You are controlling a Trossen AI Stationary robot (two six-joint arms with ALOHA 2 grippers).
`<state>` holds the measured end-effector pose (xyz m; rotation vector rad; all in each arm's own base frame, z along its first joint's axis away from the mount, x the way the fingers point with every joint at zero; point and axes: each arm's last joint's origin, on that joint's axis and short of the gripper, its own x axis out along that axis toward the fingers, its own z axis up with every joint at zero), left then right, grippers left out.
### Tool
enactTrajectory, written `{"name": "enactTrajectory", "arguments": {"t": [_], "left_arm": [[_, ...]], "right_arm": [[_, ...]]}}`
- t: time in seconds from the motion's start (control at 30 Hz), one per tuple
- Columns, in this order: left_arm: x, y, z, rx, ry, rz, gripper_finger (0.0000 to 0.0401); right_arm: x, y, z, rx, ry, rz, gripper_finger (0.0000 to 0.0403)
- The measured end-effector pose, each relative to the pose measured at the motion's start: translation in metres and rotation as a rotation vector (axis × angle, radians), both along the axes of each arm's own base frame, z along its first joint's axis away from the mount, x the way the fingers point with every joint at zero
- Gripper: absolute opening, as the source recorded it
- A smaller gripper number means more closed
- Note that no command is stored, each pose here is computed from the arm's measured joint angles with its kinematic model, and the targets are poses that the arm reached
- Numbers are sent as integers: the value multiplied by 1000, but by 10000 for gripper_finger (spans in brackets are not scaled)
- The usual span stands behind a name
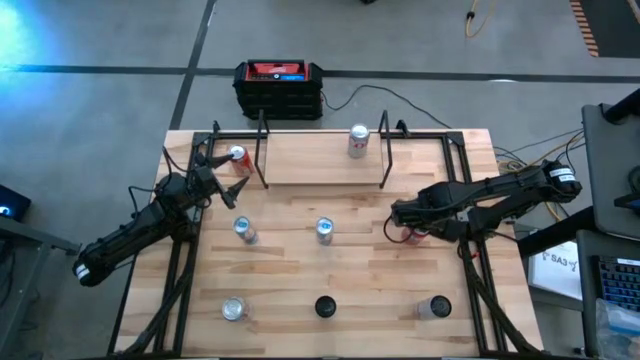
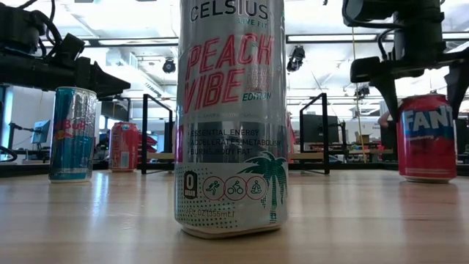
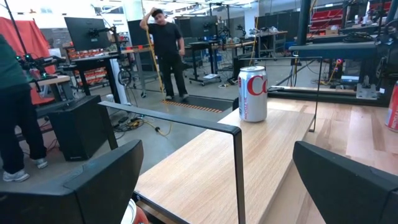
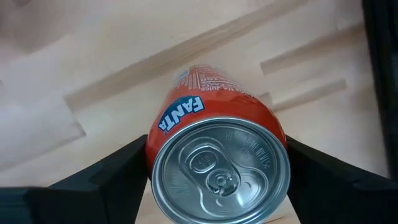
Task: Place canned beverage on shelf
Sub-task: Put the bottom red soda can on the shelf
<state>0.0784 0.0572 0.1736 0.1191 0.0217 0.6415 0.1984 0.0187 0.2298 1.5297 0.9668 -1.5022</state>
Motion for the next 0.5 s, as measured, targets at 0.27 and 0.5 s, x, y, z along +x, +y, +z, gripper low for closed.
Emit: {"name": "enactTrajectory", "arguments": {"t": [0.27, 0.5], "left_arm": [[0, 0, 0, 0, -1, 0, 398], [0, 0, 0, 0, 0, 0, 398]], "right_arm": [[1, 0, 0, 2, -8, -54, 311], [3, 0, 8, 8, -25, -61, 343]]}}
